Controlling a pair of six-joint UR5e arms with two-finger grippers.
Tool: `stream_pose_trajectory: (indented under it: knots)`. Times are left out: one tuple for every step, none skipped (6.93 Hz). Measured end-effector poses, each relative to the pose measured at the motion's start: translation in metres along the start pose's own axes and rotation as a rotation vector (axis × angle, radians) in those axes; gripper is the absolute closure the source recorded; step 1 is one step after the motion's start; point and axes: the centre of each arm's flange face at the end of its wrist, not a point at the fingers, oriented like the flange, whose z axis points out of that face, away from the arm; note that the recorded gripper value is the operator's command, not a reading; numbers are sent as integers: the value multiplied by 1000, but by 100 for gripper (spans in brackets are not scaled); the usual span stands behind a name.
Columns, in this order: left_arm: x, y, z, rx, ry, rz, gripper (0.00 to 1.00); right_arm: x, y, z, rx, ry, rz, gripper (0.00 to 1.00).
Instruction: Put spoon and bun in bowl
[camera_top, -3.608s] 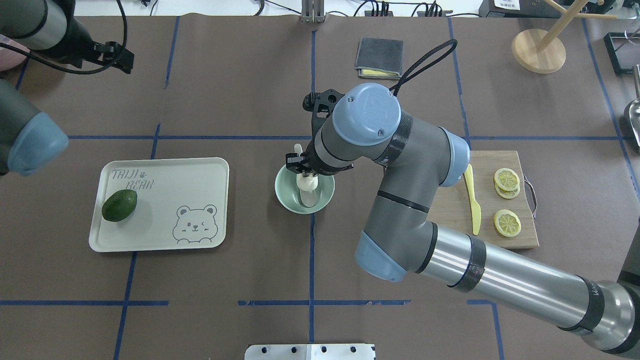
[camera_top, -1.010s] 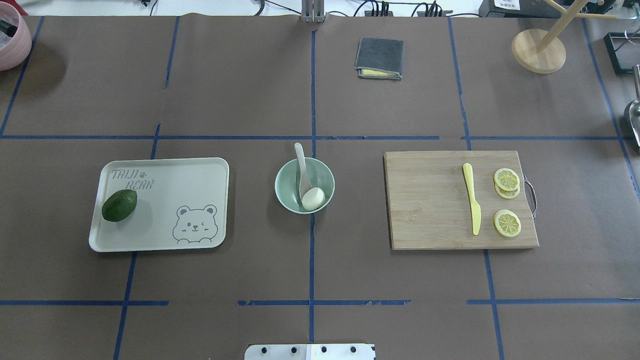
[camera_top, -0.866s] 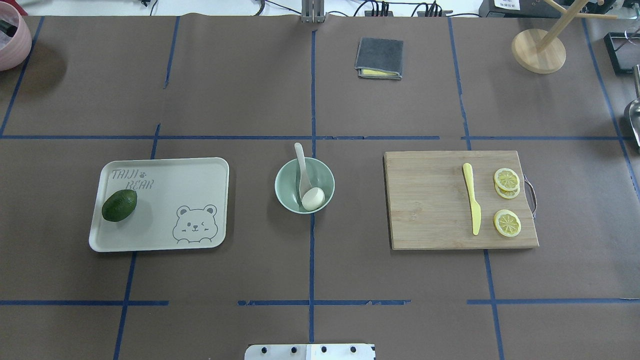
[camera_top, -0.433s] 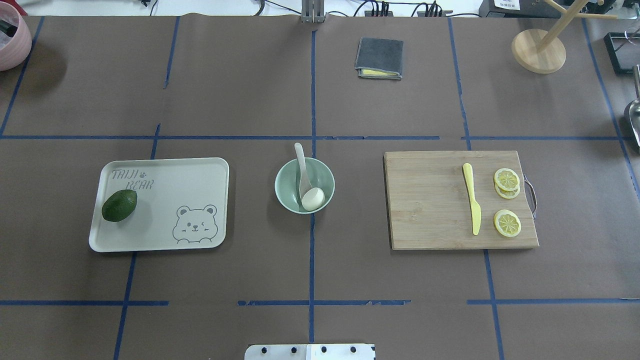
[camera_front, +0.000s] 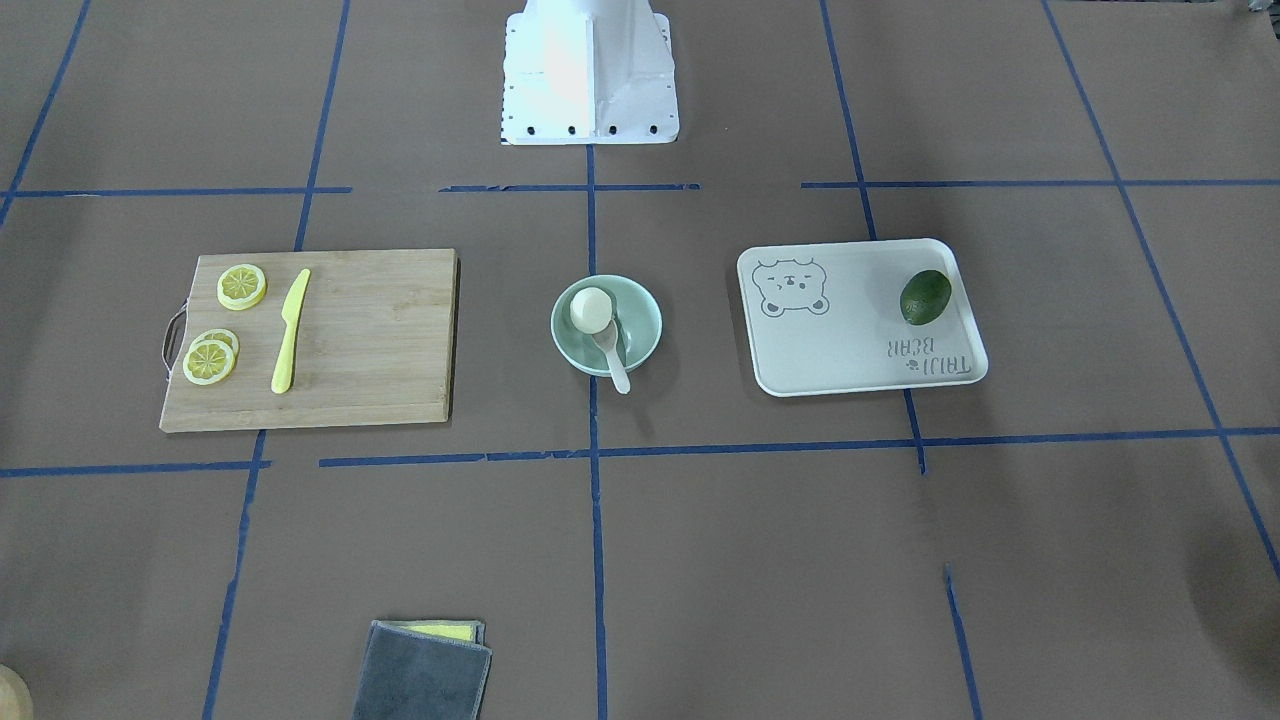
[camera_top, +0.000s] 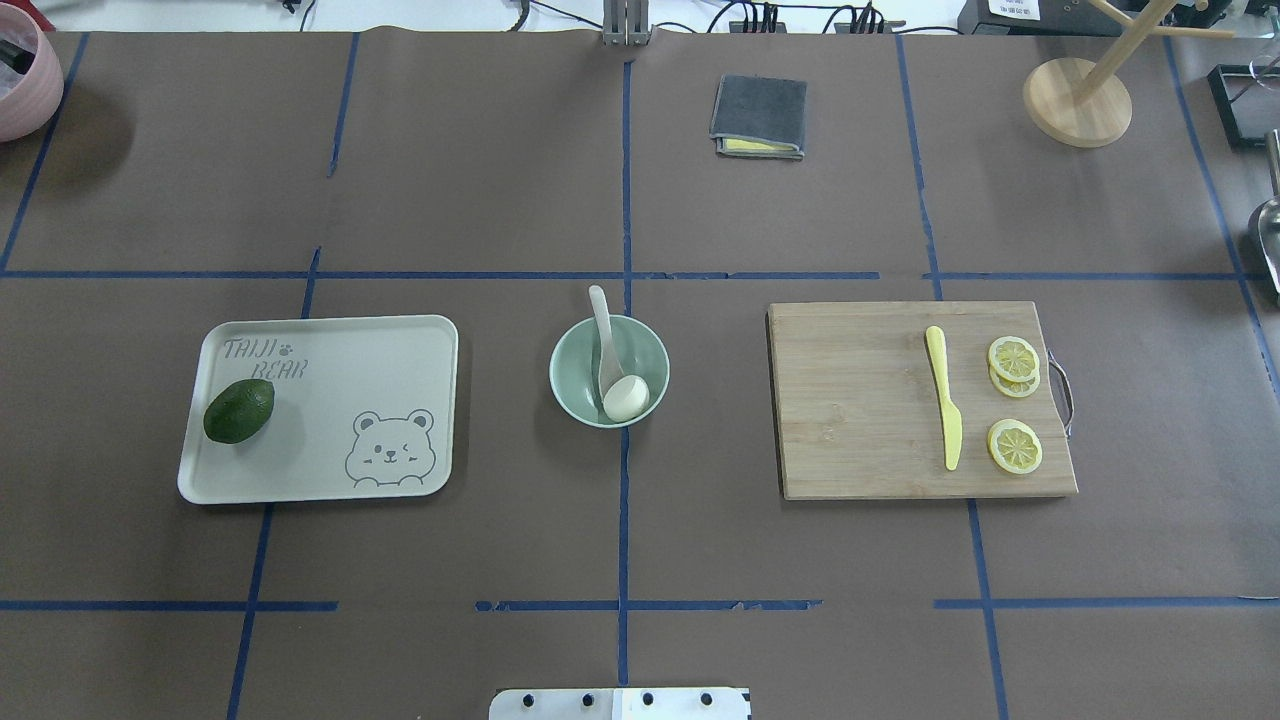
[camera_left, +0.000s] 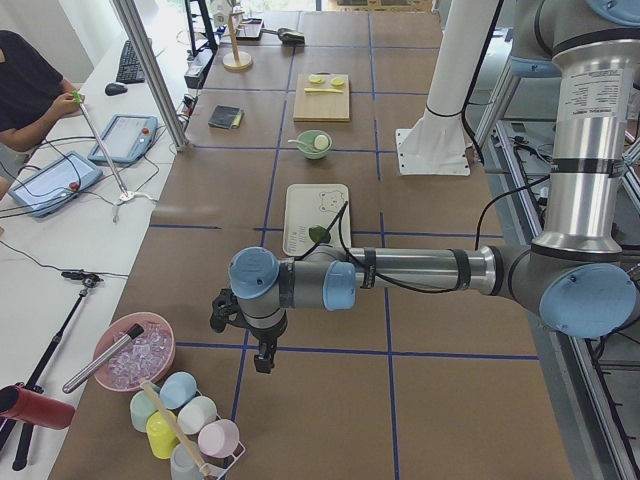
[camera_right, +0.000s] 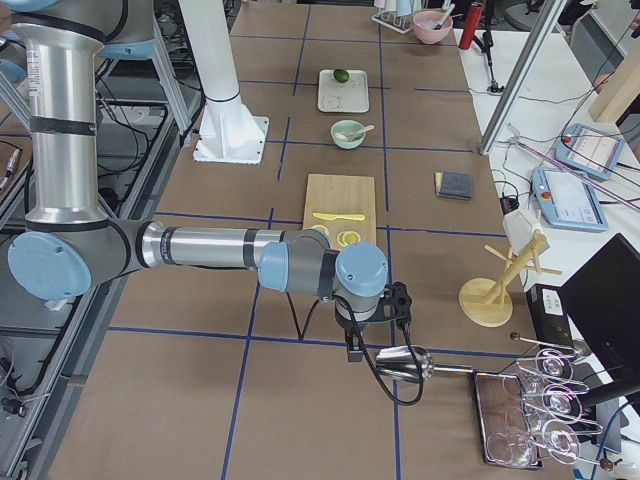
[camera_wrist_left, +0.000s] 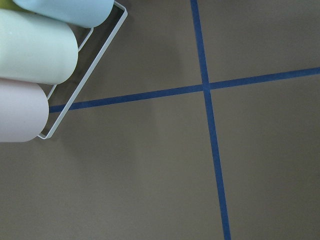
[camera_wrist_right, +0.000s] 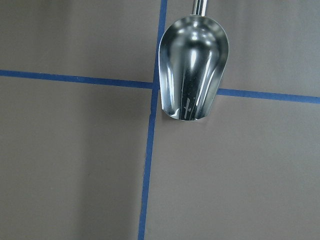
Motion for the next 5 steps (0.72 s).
stream_pose_trajectory:
  knots:
    - [10, -4, -10, 14, -1, -33, 0, -1, 0, -1, 3, -4, 17, 0]
    - [14, -3, -14, 16, 0, -53, 0, -2, -1, -2, 5, -5, 34, 0]
    - [14, -2, -14, 16, 0, -62, 0, -3, -1, -2, 7, -5, 41, 0]
    - [14, -1, -14, 16, 1, -65, 0, -4, -1, -3, 8, -5, 42, 0]
    - [14, -1, -14, 16, 1, -66, 0, -4, -2, -3, 9, -4, 42, 0]
